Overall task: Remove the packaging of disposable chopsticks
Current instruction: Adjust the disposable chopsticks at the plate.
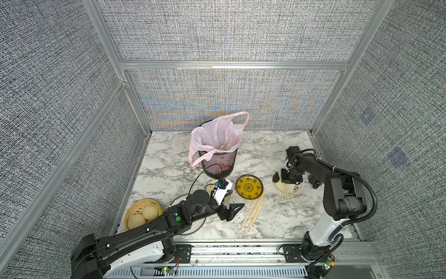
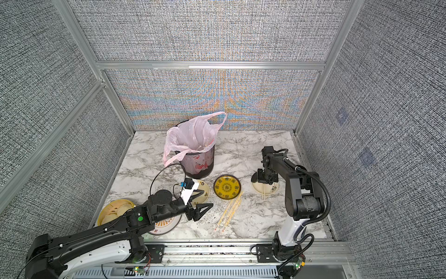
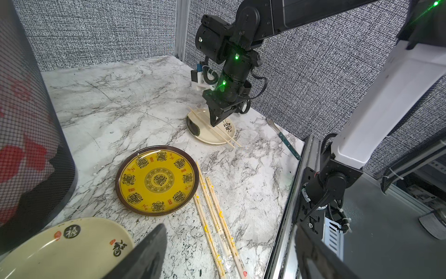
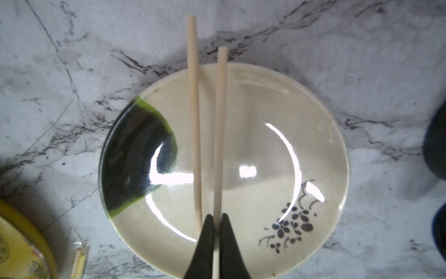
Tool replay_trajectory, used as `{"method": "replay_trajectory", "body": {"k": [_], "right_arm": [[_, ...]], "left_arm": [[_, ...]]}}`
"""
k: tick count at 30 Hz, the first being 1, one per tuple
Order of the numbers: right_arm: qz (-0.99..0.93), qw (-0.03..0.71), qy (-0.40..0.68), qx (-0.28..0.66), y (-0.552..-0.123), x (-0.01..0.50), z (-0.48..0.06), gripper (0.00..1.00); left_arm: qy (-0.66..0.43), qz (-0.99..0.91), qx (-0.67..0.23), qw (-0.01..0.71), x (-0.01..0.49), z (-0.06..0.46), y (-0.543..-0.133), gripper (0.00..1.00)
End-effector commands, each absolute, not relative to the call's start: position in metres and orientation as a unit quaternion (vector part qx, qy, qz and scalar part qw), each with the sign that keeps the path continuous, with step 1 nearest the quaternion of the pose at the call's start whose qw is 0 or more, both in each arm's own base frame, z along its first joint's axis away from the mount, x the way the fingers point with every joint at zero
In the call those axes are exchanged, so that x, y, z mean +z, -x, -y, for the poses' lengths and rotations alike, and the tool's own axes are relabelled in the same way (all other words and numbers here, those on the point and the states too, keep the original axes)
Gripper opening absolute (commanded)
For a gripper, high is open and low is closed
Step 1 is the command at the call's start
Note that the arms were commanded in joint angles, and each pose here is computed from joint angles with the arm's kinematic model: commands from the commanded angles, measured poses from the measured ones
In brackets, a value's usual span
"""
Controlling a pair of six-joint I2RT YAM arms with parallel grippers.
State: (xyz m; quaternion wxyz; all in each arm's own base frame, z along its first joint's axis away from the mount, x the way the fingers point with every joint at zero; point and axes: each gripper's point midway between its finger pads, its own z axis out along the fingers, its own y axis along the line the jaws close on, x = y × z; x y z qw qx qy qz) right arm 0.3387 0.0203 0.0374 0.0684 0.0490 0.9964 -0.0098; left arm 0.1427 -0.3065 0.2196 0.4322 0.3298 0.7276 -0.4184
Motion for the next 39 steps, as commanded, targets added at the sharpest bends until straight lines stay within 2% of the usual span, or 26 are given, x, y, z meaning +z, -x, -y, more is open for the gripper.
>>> {"method": "replay_trajectory", "body": {"k": [1,15,24,36,37,39], "right_arm": [[-0.997,0.065,-0.041,-0.017,-0.341,0.035,-0.018,0.0],[-0.998,0.055,-0.033,-0.016,-0.34,0.031,-0.021,0.02],[-0.997,0.061,-0.036,-0.018,-0.34,0.036,-0.02,0.12],[-0.996,0.077,-0.046,-0.019,-0.338,0.046,-0.018,0.19],[-0.995,0.083,-0.048,-0.017,-0.338,0.049,-0.019,0.21],[-0.994,0.096,-0.052,-0.01,-0.338,0.055,-0.021,0.29]], "left_arm": [[-0.327,-0.717,-0.429,0.441,0.229,0.309,-0.143,0.83],[-0.327,-0.719,-0.424,0.444,0.229,0.306,-0.143,0.83],[-0.326,-0.719,-0.421,0.446,0.229,0.306,-0.145,0.83],[-0.326,-0.724,-0.414,0.445,0.227,0.308,-0.148,0.83],[-0.326,-0.725,-0.413,0.445,0.226,0.308,-0.148,0.83],[-0.326,-0.725,-0.412,0.445,0.226,0.309,-0.148,0.83]]}}
